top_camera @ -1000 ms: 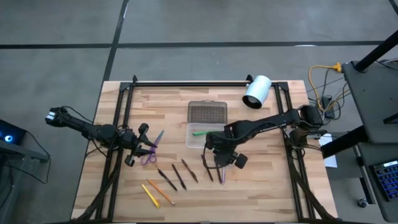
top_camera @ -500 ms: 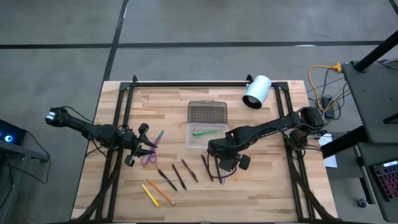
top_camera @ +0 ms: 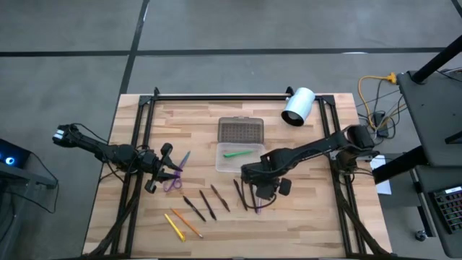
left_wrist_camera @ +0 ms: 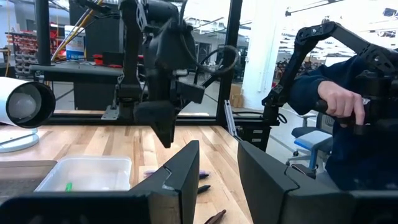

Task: Pick & place school supplies into a supply box
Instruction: Put the purple pen into the white and black supply box

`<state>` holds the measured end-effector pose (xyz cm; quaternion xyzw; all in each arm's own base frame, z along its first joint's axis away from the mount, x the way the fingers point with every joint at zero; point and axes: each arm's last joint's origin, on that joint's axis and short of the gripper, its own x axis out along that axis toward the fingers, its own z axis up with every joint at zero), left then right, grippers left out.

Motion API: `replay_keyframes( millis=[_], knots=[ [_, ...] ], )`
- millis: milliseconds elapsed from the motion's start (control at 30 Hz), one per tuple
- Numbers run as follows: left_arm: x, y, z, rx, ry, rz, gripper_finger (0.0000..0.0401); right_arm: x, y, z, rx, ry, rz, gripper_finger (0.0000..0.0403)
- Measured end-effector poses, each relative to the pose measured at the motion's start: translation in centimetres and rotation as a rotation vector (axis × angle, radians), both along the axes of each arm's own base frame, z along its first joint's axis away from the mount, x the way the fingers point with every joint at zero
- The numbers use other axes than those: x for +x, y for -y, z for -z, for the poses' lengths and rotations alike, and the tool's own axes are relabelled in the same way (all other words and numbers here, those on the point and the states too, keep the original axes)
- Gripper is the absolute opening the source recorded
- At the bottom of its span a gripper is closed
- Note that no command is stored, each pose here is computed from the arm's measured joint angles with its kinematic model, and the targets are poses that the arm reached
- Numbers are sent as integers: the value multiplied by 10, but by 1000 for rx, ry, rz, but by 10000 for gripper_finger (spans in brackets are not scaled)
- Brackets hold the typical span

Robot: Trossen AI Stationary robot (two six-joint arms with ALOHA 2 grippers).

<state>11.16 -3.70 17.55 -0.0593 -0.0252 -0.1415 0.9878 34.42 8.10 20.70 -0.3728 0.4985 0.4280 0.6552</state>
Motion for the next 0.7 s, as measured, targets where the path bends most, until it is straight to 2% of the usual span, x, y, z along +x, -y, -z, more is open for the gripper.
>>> replay_keyframes(
  millis=[233, 400, 700],
  knots=[
    [0, 0, 0, 0, 0, 0, 96, 5, -2, 15, -16, -28, -38, 139],
    [0, 0, 0, 0, 0, 0, 96, 8, -4, 23, -92, -23, -47, 131],
    [0, 0, 0, 0, 0, 0, 96, 11, -4, 36, -127, -45, -81, 118]
  ],
)
